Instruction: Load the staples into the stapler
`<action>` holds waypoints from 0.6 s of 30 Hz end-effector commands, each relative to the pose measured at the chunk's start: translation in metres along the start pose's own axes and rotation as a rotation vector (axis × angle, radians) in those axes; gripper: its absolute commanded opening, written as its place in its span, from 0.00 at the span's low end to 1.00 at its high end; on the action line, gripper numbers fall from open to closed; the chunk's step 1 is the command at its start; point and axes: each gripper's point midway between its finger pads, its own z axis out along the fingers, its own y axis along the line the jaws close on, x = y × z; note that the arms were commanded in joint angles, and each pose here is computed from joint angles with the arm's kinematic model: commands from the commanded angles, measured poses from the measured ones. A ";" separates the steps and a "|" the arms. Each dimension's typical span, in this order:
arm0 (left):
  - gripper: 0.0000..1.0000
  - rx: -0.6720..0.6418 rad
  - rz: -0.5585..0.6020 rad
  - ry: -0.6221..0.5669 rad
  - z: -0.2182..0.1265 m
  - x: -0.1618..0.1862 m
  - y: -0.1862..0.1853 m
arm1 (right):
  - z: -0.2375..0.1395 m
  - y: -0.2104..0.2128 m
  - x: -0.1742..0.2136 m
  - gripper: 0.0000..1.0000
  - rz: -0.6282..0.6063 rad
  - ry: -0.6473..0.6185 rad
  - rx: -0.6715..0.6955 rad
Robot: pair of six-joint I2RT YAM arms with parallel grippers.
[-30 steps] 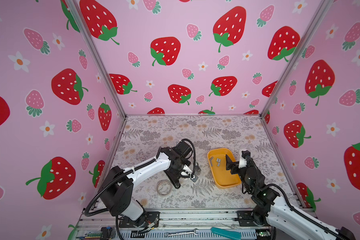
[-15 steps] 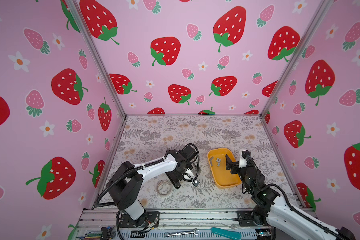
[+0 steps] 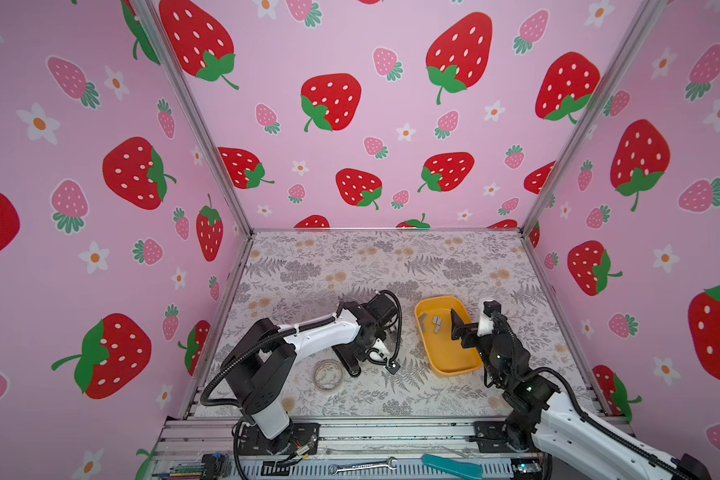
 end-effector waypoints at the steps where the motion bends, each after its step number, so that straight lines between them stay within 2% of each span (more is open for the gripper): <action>1: 0.52 0.027 0.026 0.002 0.004 -0.003 -0.001 | 0.000 -0.003 -0.011 0.96 0.023 -0.021 0.017; 11: 0.46 0.034 0.031 0.011 0.007 -0.004 0.001 | -0.001 -0.004 -0.010 0.96 0.024 -0.019 0.018; 18: 0.37 0.037 0.028 0.017 0.008 -0.004 0.002 | -0.001 -0.005 -0.011 0.96 0.030 -0.022 0.026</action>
